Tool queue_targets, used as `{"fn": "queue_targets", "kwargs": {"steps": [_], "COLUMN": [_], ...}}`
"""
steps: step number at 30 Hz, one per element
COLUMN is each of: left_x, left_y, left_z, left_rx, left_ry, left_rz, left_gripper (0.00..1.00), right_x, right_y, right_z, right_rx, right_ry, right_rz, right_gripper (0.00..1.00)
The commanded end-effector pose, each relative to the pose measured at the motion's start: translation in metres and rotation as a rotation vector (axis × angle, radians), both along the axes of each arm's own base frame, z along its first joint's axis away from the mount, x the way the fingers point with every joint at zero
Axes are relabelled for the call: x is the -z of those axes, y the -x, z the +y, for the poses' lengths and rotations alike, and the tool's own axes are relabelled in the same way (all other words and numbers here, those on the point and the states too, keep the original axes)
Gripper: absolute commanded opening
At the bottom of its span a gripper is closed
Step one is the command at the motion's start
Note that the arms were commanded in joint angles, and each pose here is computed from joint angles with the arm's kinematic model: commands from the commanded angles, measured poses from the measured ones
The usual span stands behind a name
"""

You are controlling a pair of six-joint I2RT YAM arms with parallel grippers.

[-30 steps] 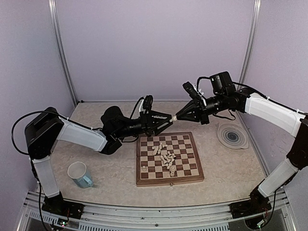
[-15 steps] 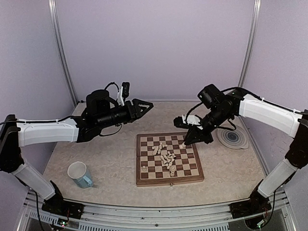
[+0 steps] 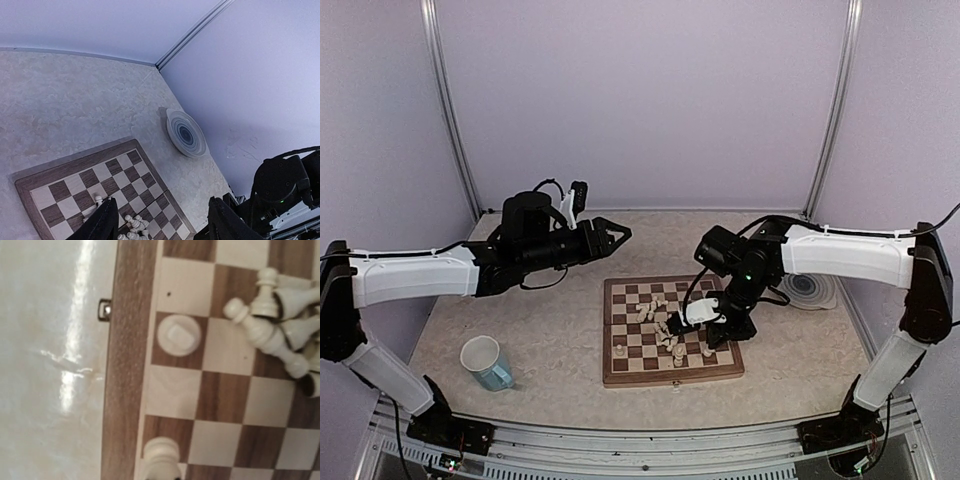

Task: Set up the chess pieces on the board
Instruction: Place the knight at g1.

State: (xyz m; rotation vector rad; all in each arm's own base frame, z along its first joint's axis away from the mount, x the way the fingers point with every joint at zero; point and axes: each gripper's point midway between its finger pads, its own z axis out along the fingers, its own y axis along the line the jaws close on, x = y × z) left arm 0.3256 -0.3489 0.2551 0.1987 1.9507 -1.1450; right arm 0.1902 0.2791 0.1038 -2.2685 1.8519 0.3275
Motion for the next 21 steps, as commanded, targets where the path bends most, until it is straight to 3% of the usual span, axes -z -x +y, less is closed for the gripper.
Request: {"fn": "queue_targets", "kwargs": {"steps": [1, 21], "left_x": [-0.006, 0.003], "left_y": [0.0, 0.0], "left_z": [0.009, 0.006], "left_rx": [-0.028, -0.014], "left_ry": [-0.025, -0.04], "left_rz": [-0.017, 0.01], "left_gripper": [0.61, 0.62], "right_x": [0.018, 0.04], "right_y": [0.009, 0.006], "right_z": [-0.01, -0.009], "right_rx": [-0.017, -0.003], "right_ry": [0.098, 0.138], "right_rz": [0.019, 0.029], "right_gripper": [0.0, 0.03]}}
